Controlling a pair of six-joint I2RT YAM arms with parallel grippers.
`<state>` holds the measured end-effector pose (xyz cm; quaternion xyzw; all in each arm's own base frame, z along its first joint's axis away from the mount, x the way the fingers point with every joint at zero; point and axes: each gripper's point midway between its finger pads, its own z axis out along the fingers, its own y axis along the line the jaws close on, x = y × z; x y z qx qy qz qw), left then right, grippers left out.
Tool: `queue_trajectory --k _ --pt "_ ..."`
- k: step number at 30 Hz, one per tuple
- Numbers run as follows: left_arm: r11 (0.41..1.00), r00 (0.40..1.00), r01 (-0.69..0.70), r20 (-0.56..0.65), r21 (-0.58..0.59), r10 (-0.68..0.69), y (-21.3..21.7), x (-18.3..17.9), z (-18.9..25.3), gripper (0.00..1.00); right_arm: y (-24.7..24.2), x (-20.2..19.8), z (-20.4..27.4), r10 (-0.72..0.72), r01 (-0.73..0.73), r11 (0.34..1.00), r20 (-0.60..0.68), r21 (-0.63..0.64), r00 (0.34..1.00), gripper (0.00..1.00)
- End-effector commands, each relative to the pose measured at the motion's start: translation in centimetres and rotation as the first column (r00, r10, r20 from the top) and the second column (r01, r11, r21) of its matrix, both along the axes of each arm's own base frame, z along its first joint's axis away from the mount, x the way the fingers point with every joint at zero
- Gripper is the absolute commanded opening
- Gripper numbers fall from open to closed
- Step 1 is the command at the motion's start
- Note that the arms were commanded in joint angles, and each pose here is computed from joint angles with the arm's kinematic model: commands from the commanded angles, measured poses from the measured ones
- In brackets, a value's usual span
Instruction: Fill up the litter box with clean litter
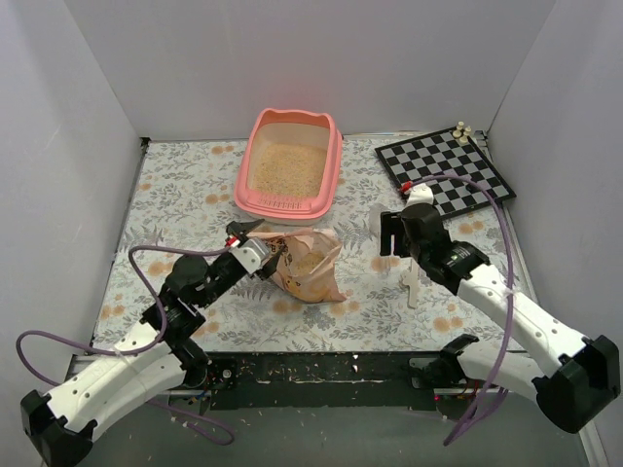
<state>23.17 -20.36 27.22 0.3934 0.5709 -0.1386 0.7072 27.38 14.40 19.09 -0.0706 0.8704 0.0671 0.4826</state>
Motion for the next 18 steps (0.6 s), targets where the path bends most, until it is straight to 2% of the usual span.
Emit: queue_trajectory --k 1,8,9,11,18 --pt "0.995 0.997 0.056 0.051 -0.078 -0.052 0.2 -1.6 2.6 0.71 0.7 0.6 -4.2 0.009 -0.001 0.997 -0.114 0.072 0.993 0.81" --pt "0.98 0.995 0.015 0.104 -0.198 0.006 2.2 -2.6 5.8 0.82 1.9 1.6 -9.9 0.021 0.004 0.995 -0.256 0.098 0.966 0.79" --pt "0.975 0.993 0.017 0.114 -0.222 0.009 2.5 -2.8 6.1 0.85 2.0 1.7 -10.4 0.017 0.009 0.995 -0.265 0.097 0.964 0.79" --pt "0.957 0.995 0.019 0.099 -0.289 0.01 2.6 -3.1 6.7 0.98 2.2 2.0 -11.5 0.017 0.011 0.996 -0.288 0.093 0.957 0.79" --pt "0.949 0.999 -0.002 -0.042 -0.315 -0.012 1.5 -2.3 7.1 0.98 2.1 2.6 -14.9 -0.027 0.044 0.998 -0.352 0.043 0.936 0.74"
